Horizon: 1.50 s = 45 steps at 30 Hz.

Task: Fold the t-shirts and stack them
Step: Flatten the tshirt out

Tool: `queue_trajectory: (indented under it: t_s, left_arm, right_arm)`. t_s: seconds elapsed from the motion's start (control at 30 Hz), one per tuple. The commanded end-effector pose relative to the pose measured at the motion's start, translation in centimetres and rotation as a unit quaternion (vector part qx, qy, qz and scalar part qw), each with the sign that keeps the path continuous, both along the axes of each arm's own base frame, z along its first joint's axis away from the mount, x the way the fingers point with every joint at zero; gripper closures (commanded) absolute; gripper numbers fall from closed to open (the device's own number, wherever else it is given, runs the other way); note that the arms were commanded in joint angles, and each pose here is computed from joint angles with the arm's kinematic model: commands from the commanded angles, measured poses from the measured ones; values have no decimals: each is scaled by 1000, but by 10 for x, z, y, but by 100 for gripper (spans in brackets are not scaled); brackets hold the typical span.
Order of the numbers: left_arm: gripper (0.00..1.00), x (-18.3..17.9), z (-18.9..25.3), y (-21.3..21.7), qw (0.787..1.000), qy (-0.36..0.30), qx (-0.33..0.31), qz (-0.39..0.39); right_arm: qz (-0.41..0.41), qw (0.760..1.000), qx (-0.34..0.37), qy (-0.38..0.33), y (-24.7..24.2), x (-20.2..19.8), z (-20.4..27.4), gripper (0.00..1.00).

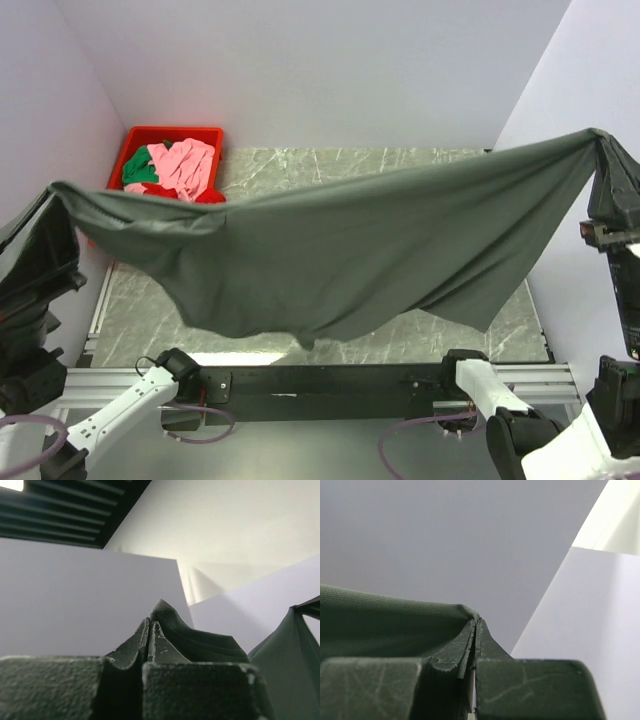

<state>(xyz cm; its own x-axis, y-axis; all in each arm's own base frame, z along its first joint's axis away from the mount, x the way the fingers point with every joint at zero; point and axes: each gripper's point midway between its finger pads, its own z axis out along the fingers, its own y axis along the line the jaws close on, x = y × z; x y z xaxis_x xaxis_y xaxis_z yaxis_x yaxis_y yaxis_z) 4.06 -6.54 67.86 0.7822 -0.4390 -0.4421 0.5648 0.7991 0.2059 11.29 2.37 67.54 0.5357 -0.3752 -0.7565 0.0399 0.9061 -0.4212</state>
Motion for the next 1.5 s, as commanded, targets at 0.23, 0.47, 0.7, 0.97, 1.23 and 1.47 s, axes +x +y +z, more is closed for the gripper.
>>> queue_trajectory:
  t_s: [0.23,0.47,0.7,0.97,1.23,1.47]
  left_arm:
    - [99,74,-50,-39,996,90,29,6]
    - [99,256,-240,-99,932,346,63,88]
    - [100,414,-449,-102,798,599,42,53]
    - [99,459,-517,-128,736,669,101,18]
    - [99,492,-573,-121,678,725,111,35]
    - [76,518,-608,-104,625,771,101,71]
  right_arm:
    - [2,995,15,97,-7,85,-67,100]
    - [78,956,36,279,10,199,-233,100]
    - [84,873,49,477,22,288,-427,100]
    - [76,844,41,529,22,310,-484,100]
    - [89,831,49,547,28,322,-494,100]
    - [88,822,52,560,28,330,-501,100]
